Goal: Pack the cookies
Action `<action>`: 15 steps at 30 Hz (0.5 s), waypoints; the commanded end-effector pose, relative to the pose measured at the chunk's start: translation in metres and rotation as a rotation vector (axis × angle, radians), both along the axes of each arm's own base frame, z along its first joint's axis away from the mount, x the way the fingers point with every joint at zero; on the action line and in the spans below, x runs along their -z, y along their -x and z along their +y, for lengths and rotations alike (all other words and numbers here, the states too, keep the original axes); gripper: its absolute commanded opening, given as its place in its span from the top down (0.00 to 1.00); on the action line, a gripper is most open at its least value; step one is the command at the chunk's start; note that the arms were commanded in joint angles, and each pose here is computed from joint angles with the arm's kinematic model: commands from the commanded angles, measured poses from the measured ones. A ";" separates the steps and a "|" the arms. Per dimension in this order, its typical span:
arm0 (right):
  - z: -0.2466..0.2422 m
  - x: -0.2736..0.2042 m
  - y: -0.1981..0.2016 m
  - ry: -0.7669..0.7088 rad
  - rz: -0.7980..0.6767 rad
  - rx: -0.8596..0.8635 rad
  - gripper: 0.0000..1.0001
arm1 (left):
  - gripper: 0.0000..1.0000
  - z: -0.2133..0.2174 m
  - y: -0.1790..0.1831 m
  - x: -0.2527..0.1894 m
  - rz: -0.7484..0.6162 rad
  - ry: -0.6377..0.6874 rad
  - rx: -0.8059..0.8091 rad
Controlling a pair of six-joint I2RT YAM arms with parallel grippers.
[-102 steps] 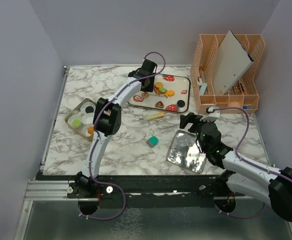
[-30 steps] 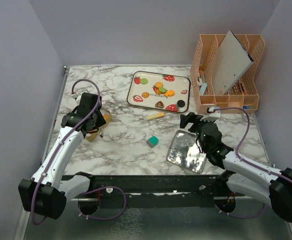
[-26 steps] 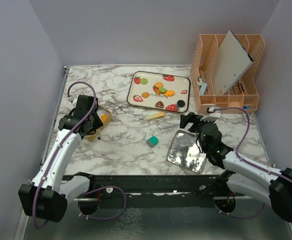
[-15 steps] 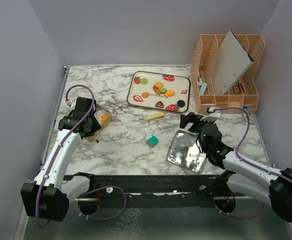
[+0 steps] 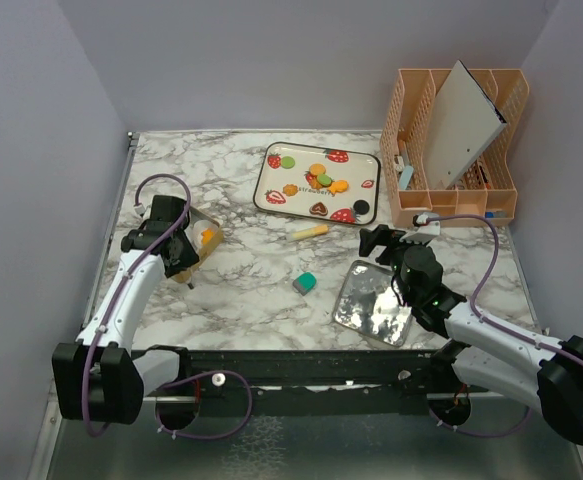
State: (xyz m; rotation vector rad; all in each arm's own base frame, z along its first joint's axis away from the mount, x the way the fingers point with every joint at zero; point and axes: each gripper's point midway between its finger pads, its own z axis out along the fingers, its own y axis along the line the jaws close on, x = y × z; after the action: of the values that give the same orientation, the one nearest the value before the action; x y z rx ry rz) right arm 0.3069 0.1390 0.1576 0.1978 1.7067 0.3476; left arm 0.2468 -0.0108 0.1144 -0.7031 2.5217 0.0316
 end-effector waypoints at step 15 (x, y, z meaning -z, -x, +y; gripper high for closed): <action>-0.001 0.003 -0.001 -0.001 -0.002 0.005 0.00 | 0.69 0.000 -0.015 0.018 -0.001 0.031 0.044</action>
State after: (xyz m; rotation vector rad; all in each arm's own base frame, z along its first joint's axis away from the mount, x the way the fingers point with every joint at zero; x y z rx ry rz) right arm 0.3070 0.1391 0.1564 0.1968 1.7101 0.3455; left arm 0.2595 -0.0097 0.1025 -0.6689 2.5366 -0.0017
